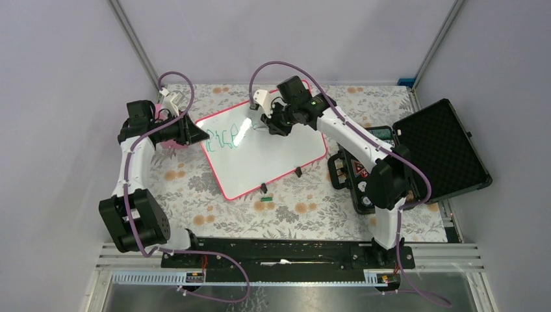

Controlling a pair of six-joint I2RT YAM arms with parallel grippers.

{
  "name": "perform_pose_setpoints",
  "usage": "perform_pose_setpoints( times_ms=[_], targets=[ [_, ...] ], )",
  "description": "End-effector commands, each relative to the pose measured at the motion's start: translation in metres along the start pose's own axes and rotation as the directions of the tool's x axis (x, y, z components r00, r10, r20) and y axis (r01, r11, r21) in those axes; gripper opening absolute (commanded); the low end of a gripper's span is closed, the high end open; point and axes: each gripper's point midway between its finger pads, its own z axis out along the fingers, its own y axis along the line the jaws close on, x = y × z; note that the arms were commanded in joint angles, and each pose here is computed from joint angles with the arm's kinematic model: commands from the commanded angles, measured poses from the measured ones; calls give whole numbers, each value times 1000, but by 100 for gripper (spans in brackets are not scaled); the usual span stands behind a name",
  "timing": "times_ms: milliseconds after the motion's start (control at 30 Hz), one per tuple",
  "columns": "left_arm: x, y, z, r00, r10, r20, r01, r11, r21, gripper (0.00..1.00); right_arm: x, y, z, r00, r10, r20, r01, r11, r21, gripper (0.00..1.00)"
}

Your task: Write a sentence on the whiteboard

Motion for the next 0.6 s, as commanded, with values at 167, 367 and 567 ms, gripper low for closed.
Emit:
perform_pose_setpoints(
  times_ms=[167, 367, 567],
  targets=[
    [-14, 0, -2, 988, 153, 29, -152, 988, -31, 0, 3, 4, -14, 1000, -21, -4, 21, 1000, 16, 0],
    [-13, 0, -2, 988, 154, 29, -153, 988, -34, 0, 8, -3, -16, 999, -34, -27, 35, 998, 49, 0],
    [-14, 0, -3, 987, 156, 31, -155, 987, -34, 0, 5, -12, -21, 999, -41, -27, 43, 996, 80, 0]
  ],
)
